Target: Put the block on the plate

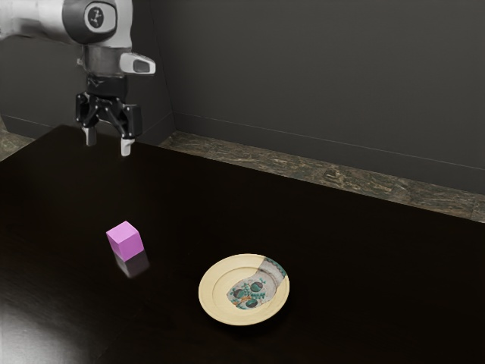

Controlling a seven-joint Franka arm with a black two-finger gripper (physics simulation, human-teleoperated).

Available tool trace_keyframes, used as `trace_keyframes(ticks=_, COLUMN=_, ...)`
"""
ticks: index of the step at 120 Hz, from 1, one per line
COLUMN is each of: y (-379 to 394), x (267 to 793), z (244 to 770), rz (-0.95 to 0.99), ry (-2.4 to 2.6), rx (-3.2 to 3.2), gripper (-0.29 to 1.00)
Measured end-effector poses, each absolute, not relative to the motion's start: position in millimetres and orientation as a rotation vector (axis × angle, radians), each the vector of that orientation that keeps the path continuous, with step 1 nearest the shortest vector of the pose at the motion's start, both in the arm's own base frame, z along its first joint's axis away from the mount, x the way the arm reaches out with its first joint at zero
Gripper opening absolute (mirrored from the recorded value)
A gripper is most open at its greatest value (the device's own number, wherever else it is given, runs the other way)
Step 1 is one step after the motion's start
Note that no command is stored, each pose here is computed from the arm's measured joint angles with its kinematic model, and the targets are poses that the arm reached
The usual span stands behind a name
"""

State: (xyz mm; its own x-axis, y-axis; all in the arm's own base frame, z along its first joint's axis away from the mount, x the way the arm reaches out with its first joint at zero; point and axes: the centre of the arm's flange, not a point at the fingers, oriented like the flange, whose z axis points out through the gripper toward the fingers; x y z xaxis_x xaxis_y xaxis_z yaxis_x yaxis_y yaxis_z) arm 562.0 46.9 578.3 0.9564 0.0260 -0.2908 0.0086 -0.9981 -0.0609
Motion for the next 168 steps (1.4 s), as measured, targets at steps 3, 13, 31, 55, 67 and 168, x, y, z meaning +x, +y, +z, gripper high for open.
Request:
trace_keyframes(ticks=3, y=48.2, x=565.9, z=579.7, rz=0.406, ry=-0.026, rx=-3.052, gripper=0.7)
trace_keyframes(ticks=13, y=49.2, x=574.8, z=585.3, rz=0.277, ry=-0.021, rx=-3.053, gripper=0.7)
trace_keyframes(ticks=31, y=113.2, x=573.4, z=489.7, rz=0.374, ry=-0.176, rx=-3.069, gripper=0.7)
trace_keyframes(ticks=55, y=141.7, x=555.3, z=371.9, rz=0.387, ry=-0.238, rx=-3.095, gripper=0.7)
trace_keyframes(ticks=67, y=131.1, x=554.8, z=346.6, rz=0.309, ry=-0.143, rx=-3.104, gripper=0.7)
trace_keyframes(ticks=168, y=156.9, x=546.9, z=275.9, rz=-0.037, ry=0.283, rx=-3.078, gripper=0.64)
